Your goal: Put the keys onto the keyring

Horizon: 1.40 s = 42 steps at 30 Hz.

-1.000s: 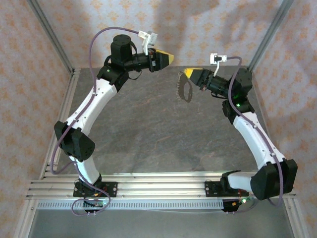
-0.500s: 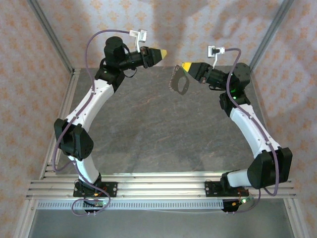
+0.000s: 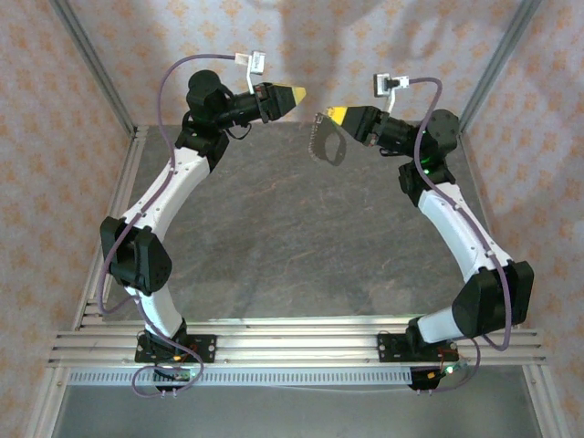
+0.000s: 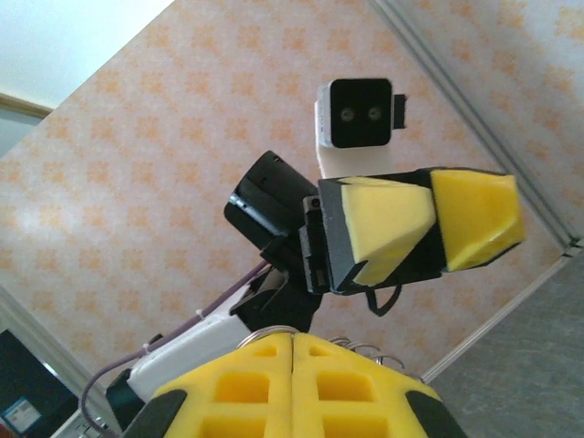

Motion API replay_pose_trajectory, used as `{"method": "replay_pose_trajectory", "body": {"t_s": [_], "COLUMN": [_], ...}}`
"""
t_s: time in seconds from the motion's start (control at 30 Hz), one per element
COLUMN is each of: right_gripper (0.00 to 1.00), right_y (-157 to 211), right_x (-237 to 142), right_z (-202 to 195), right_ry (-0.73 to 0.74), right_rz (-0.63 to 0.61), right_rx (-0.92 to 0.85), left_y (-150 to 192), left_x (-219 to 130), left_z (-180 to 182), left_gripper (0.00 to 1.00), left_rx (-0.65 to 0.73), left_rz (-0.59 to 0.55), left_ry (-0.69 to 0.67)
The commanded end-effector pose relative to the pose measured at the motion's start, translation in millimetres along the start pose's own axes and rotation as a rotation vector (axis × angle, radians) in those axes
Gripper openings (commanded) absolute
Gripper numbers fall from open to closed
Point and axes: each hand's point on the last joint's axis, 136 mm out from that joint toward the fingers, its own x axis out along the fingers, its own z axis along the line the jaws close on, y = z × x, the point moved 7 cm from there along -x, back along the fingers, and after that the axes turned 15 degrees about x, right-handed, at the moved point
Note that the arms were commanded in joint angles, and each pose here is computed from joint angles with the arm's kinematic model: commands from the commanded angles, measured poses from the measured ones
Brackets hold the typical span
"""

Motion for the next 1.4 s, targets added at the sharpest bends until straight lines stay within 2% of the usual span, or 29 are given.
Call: {"method": "replay_pose_trajectory", "body": {"t_s": [0.0, 0.6, 1.37], "right_gripper": [0.0, 0.0, 0.0], "right_y": [1, 10, 19], "right_x": [8, 23, 17], "right_z": [24, 27, 33], "right_ry": [-0.06, -0.083, -0.057], "right_rz": [0.035, 0.081, 0.107], "right_rx": [-0.087, -0.073, -0.093], "left_y": [-26, -31, -33], "left_x": [-12, -15, -11], "left_z": [-30, -50, -51], "left_gripper": [0.46, 0.48, 0.48], "left_rx": [0.09, 0.149, 0.128], "left_rz": [-0.036, 0.04, 0.026], "left_ry": [0.088, 0.183, 0.188]}}
